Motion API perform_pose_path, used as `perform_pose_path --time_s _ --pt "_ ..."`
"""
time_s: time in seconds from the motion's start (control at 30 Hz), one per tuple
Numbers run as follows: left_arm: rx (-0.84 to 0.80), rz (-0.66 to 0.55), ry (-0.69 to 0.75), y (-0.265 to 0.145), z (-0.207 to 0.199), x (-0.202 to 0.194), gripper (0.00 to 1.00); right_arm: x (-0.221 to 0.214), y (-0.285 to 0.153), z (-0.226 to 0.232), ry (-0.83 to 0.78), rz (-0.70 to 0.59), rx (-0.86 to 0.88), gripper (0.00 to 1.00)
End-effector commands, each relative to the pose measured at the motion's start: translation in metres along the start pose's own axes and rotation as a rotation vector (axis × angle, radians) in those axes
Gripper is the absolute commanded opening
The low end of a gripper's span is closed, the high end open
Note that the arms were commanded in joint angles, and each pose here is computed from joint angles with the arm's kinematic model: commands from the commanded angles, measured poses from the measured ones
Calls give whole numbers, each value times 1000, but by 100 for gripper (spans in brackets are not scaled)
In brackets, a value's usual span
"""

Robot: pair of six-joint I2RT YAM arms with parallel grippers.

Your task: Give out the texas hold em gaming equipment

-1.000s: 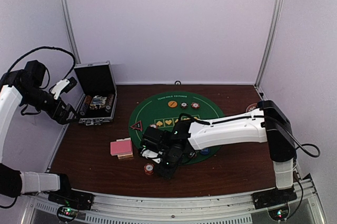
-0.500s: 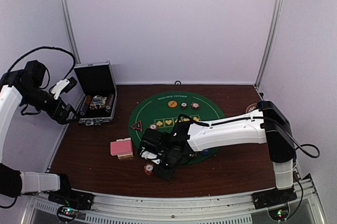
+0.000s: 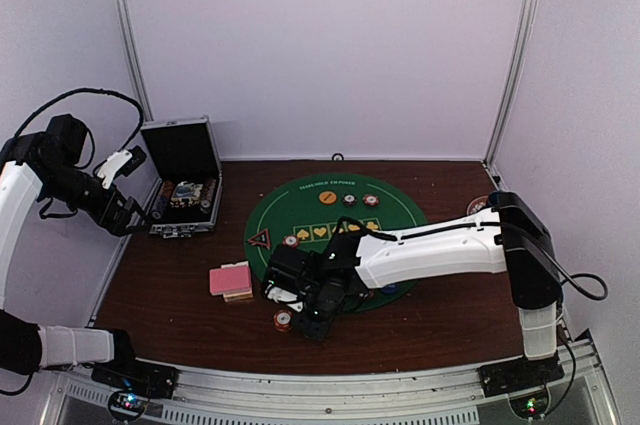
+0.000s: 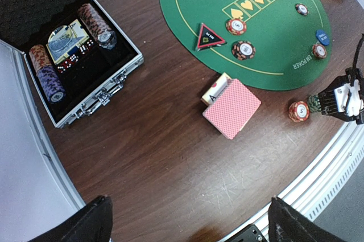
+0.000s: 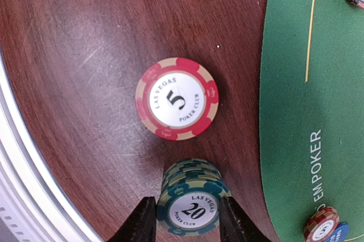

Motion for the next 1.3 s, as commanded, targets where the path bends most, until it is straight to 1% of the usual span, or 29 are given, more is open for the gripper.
perform_pose_path --time_s 0.0,0.1,0.3,0.57,0.7,0.9,1.13,1.27 --pt "18 -23 10 -7 -1 3 98 -6 7 -1 -11 25 -32 42" --pt "16 -24 11 -7 0 3 98 -6 4 -1 -13 18 -41 43" --pt "15 -22 10 -6 0 3 98 -5 -1 -4 -14 6 -66 54" --pt "17 -18 8 -6 0 2 97 -6 8 -4 -14 21 -69 56" --pt "20 -18 12 -6 0 2 98 -6 6 -3 -12 12 -62 52" --pt "12 -19 6 -5 1 3 98 -6 1 -3 -18 2 -66 42" --pt "17 -21 9 -7 1 4 98 -6 -1 -1 -25 -6 -77 33" --pt "21 -22 11 -7 0 4 98 -6 -1 0 -29 -1 -75 32"
Point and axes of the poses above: each gripper's point midway between its finger pads, its own y axis out along the fingers, its own z axis along the line the jaws close on, x = y × z, the point moved 7 cm from there along -y, back along the fingers, and after that the axes turned 4 degrees about y, right-handed, at the moved point
